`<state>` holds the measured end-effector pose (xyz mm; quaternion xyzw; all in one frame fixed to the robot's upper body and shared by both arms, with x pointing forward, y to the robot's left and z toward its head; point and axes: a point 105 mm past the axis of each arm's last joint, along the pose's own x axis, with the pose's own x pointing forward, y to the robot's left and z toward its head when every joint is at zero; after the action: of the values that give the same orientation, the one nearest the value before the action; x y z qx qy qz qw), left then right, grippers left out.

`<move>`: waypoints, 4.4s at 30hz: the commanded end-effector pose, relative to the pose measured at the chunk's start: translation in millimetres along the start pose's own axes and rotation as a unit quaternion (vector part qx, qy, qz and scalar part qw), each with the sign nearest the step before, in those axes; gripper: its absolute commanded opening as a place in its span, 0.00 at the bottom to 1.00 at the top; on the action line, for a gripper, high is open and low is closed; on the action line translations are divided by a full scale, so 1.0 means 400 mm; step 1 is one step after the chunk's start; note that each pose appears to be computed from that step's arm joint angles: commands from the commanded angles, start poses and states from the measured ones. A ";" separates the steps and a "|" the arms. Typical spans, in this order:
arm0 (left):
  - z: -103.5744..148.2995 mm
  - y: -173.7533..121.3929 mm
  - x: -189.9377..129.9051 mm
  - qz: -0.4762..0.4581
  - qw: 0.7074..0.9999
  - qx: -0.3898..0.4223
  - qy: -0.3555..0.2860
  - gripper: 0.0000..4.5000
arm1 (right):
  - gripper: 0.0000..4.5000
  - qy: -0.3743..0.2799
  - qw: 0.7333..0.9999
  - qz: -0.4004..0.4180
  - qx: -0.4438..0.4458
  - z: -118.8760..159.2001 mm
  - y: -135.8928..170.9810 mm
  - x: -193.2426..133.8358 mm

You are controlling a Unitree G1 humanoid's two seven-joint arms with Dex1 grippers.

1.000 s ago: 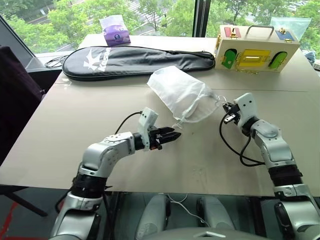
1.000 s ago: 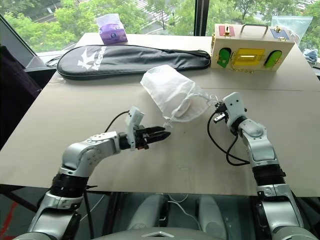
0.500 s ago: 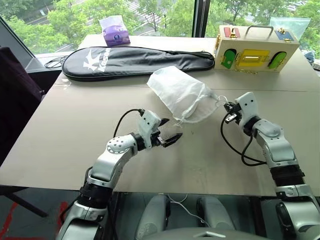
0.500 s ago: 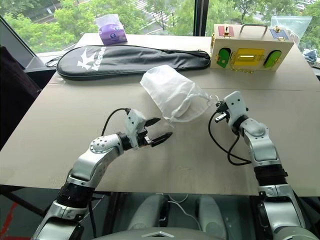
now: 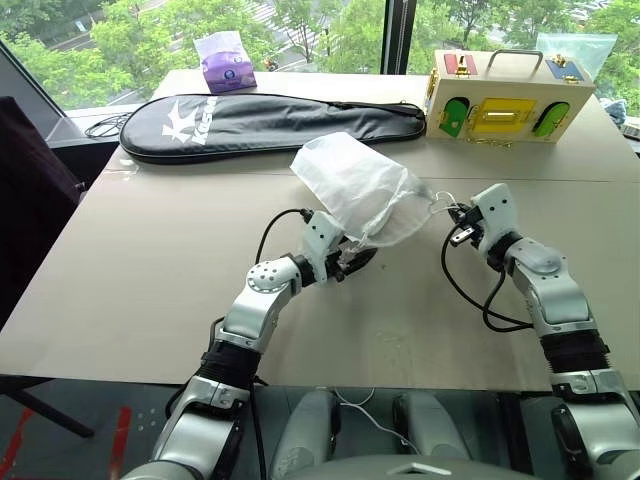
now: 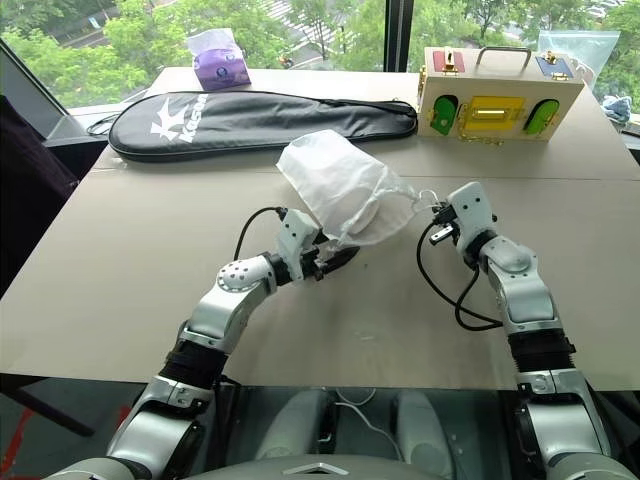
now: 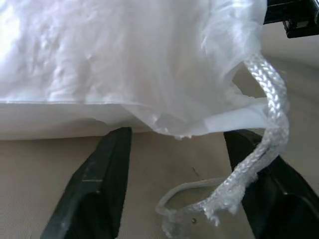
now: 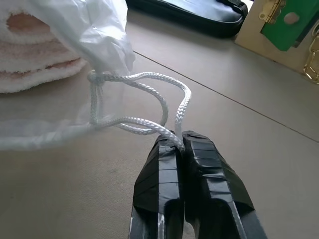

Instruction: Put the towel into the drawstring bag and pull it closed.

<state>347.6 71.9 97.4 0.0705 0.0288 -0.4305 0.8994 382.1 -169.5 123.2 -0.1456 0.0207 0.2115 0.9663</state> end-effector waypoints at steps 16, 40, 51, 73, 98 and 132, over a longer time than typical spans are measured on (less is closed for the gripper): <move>0.400 0.309 -0.287 0.461 0.793 0.360 -0.170 0.02 | 0.00 -0.247 0.951 -0.176 -0.064 0.369 -0.192 -0.059; 0.373 0.504 -0.442 0.668 0.716 0.086 -0.183 0.02 | 0.00 -0.259 0.873 -0.412 -0.013 0.418 -0.403 -0.183; 0.270 0.533 -0.563 0.772 0.621 0.026 -0.132 0.02 | 0.00 -0.151 0.794 -0.579 0.109 0.257 -0.521 -0.292; 0.365 0.446 -0.262 0.476 0.850 0.024 -0.226 0.02 | 0.00 -0.096 0.932 -0.330 0.112 0.213 -0.388 -0.159; 0.215 0.237 -0.201 0.129 0.987 -0.036 -0.087 0.02 | 0.00 0.061 0.987 0.120 0.092 0.095 -0.100 -0.244; 0.079 0.252 -0.135 -0.014 0.962 0.249 0.110 0.72 | 0.63 0.083 0.984 0.133 -0.089 0.047 -0.106 -0.145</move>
<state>393.7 171.2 134.7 0.3054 0.0356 -0.4022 0.8623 346.9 -224.6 147.5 -0.2141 0.1210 0.3114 0.9179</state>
